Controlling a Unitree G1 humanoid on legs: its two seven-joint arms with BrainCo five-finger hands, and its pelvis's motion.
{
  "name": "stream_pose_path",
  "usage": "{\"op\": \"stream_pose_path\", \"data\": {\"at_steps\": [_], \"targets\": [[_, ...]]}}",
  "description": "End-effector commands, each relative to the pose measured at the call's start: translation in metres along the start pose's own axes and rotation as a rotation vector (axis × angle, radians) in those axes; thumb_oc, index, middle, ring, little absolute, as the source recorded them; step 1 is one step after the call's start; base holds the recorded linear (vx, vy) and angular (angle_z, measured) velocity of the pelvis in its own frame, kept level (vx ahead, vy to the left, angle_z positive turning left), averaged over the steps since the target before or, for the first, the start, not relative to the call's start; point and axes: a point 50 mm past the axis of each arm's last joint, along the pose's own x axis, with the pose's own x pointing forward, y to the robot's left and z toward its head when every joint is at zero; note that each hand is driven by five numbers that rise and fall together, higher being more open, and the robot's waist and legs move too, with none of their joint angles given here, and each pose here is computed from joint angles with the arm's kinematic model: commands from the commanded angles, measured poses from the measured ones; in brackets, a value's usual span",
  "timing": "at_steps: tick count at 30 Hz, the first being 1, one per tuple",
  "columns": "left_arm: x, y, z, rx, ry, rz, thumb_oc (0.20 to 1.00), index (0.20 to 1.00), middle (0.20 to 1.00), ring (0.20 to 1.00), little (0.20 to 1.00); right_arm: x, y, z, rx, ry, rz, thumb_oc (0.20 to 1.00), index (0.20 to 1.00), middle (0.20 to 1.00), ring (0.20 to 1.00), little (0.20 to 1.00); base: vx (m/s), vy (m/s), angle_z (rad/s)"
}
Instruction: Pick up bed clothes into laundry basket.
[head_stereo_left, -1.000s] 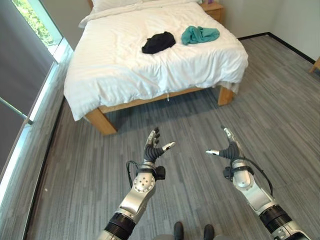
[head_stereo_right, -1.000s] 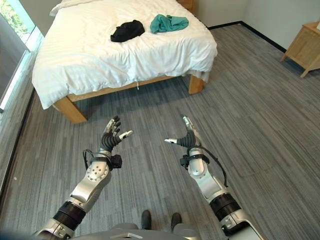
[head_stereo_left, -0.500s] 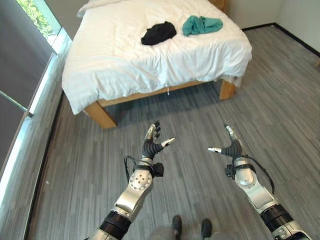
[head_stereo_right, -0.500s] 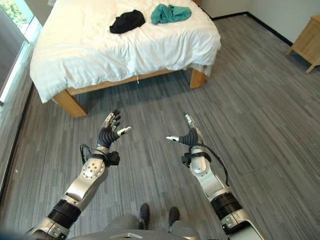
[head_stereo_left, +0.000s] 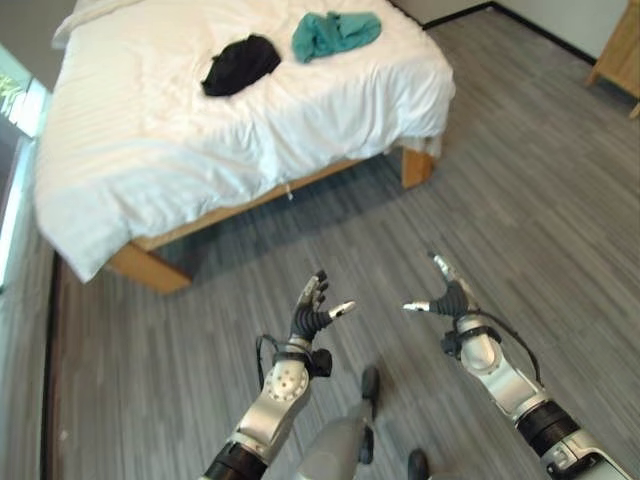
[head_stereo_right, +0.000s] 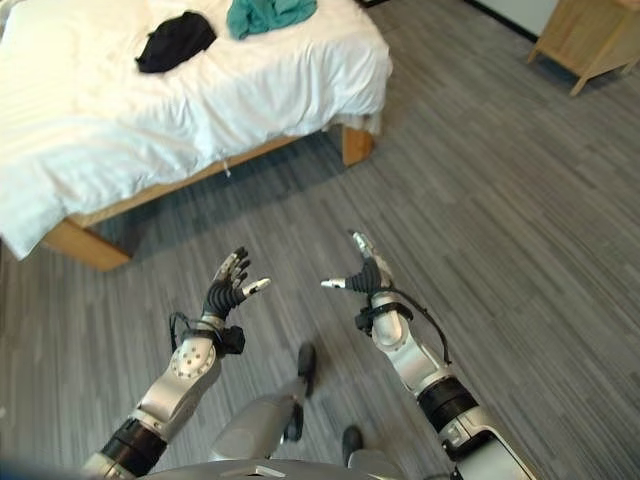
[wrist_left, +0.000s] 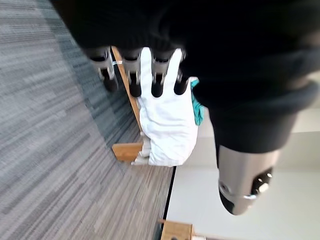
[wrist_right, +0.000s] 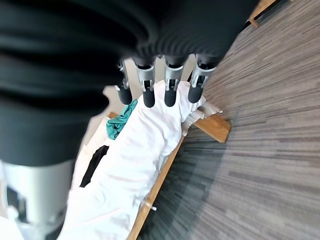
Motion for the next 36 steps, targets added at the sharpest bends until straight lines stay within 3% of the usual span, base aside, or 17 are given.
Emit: {"op": "stream_pose_path", "data": {"at_steps": [1, 2, 3, 4, 5, 16, 20, 29, 36], "targets": [[0.011, -0.013, 0.025, -0.017, -0.129, -0.067, 1.000, 1.000, 1.000, 1.000, 1.000, 0.019, -0.016, 0.035, -0.018, -0.162, -0.063, 1.000, 1.000, 1.000, 1.000, 1.000, 0.39, 0.021, -0.03], [0.012, -0.015, 0.027, 0.005, -0.141, -0.079, 1.000, 1.000, 1.000, 1.000, 1.000, 0.019, -0.018, 0.035, -0.034, -0.171, -0.074, 1.000, 1.000, 1.000, 1.000, 1.000, 0.51, 0.033, 0.11], [0.015, -0.005, 0.031, 0.036, -0.159, -0.063, 1.000, 1.000, 1.000, 1.000, 1.000, 0.022, -0.100, 0.045, 0.030, -0.222, -0.237, 1.000, 1.000, 1.000, 1.000, 1.000, 0.66, 0.047, 0.45], [0.024, 0.008, 0.048, 0.074, -0.229, -0.019, 1.000, 1.000, 1.000, 1.000, 1.000, -0.026, -0.125, 0.040, -0.015, -0.294, -0.277, 1.000, 1.000, 1.000, 1.000, 1.000, 0.65, -0.003, 0.51], [0.024, 0.007, 0.049, 0.091, -0.239, -0.039, 1.000, 1.000, 1.000, 1.000, 1.000, -0.033, -0.133, 0.040, -0.002, -0.301, -0.285, 1.000, 1.000, 1.000, 1.000, 1.000, 0.53, -0.021, 0.89], [0.022, 0.022, 0.045, 0.137, -0.232, -0.031, 1.000, 1.000, 1.000, 1.000, 1.000, -0.047, -0.161, 0.015, -0.125, -0.192, -0.411, 1.000, 1.000, 1.000, 1.000, 1.000, 0.48, -0.212, 0.33], [0.020, 0.017, 0.038, 0.056, -0.199, -0.032, 1.000, 1.000, 1.000, 1.000, 1.000, -0.047, -0.170, 0.011, -0.196, -0.176, -0.425, 1.000, 1.000, 1.000, 1.000, 1.000, 0.39, -0.247, 0.34], [0.013, 0.023, 0.034, 0.025, -0.178, -0.024, 1.000, 1.000, 1.000, 1.000, 1.000, -0.040, -0.236, 0.029, -0.413, -0.196, -0.578, 1.000, 1.000, 1.000, 1.000, 1.000, 0.25, -0.176, 0.32], [0.014, 0.023, 0.031, 0.024, -0.159, -0.022, 1.000, 1.000, 1.000, 1.000, 1.000, -0.022, -0.252, 0.045, -0.420, -0.217, -0.574, 1.000, 1.000, 1.000, 1.000, 1.000, 0.30, 0.028, 0.49]]}}
